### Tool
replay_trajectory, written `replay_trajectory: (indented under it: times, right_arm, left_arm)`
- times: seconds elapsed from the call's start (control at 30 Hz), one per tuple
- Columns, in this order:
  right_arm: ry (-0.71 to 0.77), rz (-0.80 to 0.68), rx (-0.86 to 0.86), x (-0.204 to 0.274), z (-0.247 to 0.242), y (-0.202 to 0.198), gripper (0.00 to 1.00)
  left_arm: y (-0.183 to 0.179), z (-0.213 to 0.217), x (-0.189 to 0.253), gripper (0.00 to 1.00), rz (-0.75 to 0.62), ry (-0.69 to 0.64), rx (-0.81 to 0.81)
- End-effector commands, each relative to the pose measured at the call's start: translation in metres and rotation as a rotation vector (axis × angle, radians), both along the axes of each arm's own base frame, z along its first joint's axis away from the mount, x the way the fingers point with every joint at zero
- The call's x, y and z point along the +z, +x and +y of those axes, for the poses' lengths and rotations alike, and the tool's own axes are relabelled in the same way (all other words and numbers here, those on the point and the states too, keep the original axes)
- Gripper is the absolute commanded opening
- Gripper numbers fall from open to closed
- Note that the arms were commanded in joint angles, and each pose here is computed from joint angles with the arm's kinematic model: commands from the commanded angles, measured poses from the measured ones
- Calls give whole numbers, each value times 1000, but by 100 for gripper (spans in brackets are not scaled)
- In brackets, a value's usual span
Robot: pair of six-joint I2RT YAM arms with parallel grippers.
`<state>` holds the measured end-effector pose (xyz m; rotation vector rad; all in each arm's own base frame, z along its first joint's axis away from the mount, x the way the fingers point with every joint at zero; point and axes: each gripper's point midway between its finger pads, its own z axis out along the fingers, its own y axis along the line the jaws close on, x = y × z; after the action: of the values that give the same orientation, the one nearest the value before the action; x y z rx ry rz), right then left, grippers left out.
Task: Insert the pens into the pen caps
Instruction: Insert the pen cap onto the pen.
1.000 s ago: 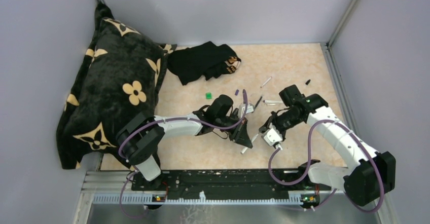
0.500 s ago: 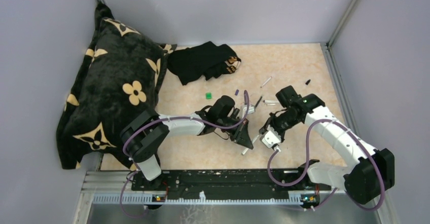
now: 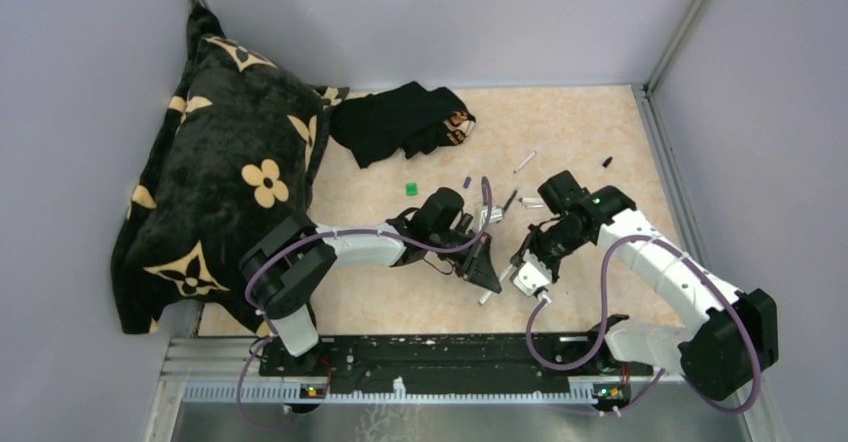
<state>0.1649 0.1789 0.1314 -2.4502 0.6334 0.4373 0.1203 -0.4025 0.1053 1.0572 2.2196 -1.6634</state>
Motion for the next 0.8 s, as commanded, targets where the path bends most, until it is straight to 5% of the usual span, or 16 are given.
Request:
replay_trajectory:
  times: [0.0, 0.43, 0.77]
  right_arm:
    - [14, -24, 23, 13, 7, 2, 0]
    - [-100, -42, 42, 4, 10, -1, 0]
    - [-267, -96, 35, -12, 14, -10, 0]
  left_arm:
    - [5, -7, 5, 0, 0, -28, -6]
    - [15, -15, 2, 0, 8, -37, 25]
    - [37, -23, 1, 0, -194, -122, 66]
